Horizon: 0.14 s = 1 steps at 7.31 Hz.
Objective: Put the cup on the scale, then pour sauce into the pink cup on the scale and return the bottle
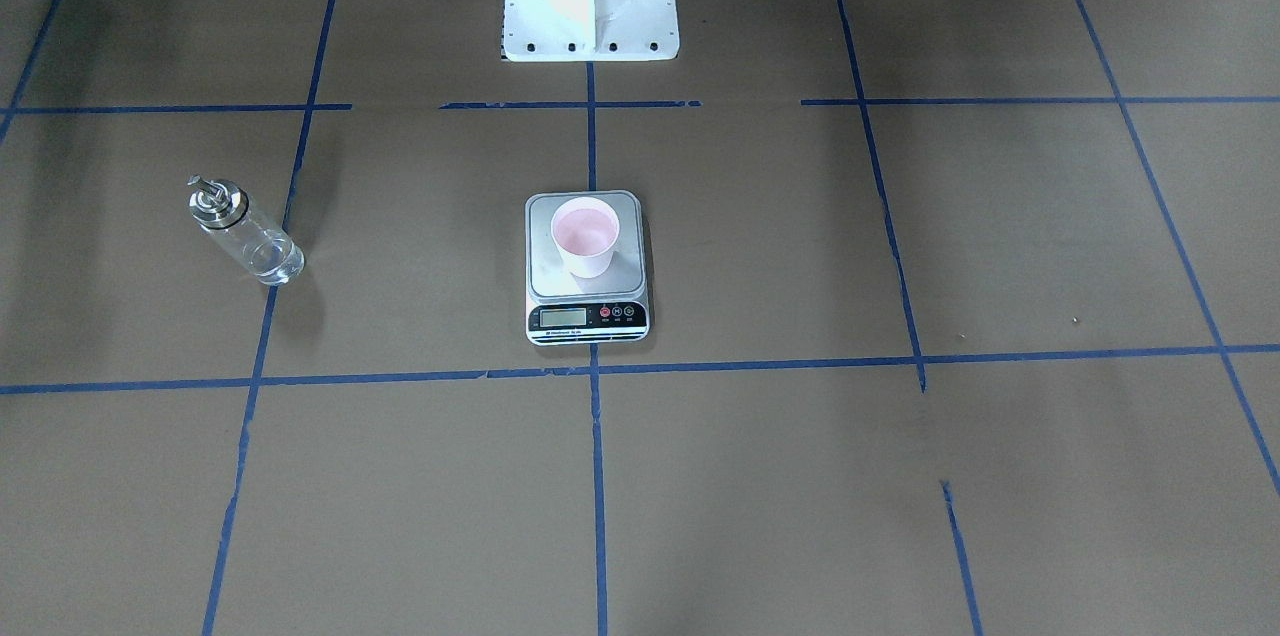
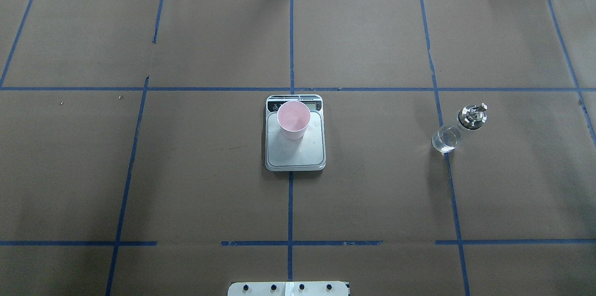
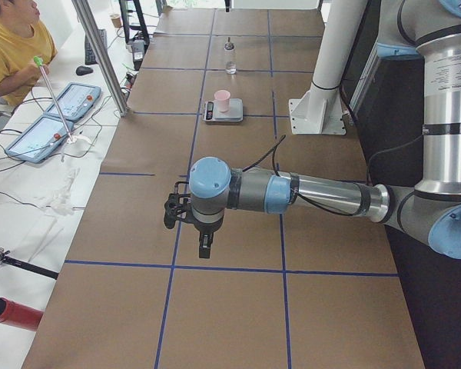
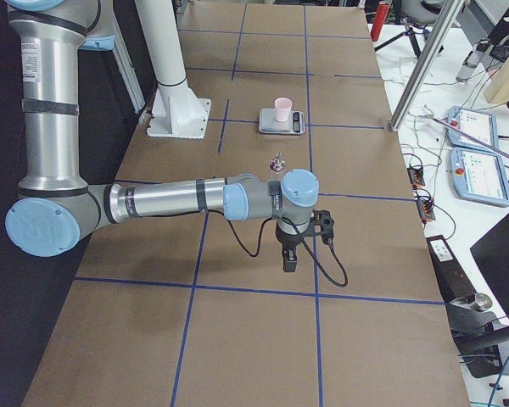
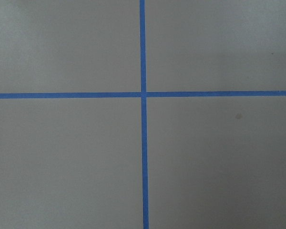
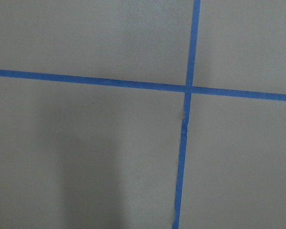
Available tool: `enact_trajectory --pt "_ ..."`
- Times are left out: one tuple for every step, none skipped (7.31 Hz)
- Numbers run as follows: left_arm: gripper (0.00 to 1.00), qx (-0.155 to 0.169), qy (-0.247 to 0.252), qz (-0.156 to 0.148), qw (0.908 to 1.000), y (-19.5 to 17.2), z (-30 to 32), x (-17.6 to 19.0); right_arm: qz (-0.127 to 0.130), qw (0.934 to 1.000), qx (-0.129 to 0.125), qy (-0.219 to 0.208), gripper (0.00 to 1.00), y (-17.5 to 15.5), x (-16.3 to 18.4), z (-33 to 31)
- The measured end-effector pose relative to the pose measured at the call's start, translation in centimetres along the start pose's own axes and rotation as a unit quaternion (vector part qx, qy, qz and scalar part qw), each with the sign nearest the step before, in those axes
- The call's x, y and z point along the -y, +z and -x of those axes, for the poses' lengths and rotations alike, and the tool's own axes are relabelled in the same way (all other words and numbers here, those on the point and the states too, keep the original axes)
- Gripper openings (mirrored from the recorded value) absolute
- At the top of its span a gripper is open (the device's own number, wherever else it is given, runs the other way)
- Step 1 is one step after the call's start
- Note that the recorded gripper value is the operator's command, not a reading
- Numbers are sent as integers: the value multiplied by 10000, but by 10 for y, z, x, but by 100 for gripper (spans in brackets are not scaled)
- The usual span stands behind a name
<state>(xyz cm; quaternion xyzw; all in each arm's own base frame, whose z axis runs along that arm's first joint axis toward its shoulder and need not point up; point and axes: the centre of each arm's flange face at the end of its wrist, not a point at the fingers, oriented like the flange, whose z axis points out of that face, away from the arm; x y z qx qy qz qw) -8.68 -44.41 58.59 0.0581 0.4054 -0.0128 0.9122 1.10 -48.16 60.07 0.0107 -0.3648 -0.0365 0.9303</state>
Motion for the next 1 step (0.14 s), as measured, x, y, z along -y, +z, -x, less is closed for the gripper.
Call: enact_trajectory --pt "100 1 -3 3 10000 1 1 0 7 10000 -1 5 100 1 0 0"
